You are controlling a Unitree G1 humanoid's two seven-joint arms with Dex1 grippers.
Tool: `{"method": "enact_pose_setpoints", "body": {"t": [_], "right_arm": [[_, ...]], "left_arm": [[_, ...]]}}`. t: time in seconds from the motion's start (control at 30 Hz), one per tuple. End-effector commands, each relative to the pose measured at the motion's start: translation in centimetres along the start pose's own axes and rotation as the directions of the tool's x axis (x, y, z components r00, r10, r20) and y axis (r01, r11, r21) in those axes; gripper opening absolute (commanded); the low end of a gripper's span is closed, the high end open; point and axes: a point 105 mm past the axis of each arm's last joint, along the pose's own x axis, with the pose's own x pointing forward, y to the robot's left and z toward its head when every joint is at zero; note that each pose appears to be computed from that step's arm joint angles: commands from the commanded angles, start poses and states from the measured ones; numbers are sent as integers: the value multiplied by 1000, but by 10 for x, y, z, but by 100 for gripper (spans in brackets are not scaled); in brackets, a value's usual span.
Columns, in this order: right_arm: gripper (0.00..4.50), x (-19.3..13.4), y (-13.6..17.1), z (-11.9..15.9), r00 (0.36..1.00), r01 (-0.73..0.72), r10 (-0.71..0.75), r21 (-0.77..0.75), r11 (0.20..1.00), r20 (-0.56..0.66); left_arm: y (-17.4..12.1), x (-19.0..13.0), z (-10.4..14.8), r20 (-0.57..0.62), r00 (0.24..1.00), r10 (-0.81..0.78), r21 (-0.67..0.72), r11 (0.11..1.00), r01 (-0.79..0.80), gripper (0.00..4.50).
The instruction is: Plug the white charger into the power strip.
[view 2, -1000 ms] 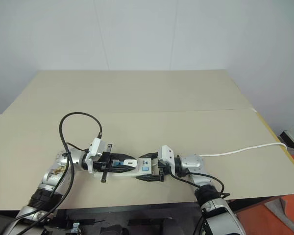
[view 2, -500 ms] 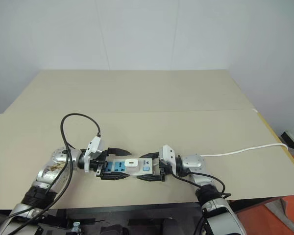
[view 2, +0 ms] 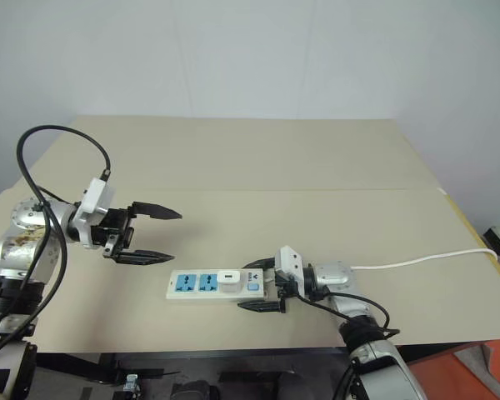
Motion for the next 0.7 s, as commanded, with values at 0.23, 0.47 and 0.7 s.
{"method": "enact_pose_setpoints", "body": {"t": [0.23,0.47,0.7], "right_arm": [[447,-68,-3,29,988,137,-141,-69,988,-60],[447,-128,8,51,958,222,-236,-104,970,-160],[447,-164,21,63,927,288,-305,-109,951,-216]], "left_arm": [[-2,-3,-12,12,999,36,14,999,-36,450],[-8,-14,-20,-42,998,37,-8,999,-38,450],[-17,-33,-19,-108,993,45,-44,998,-50,450]]}}
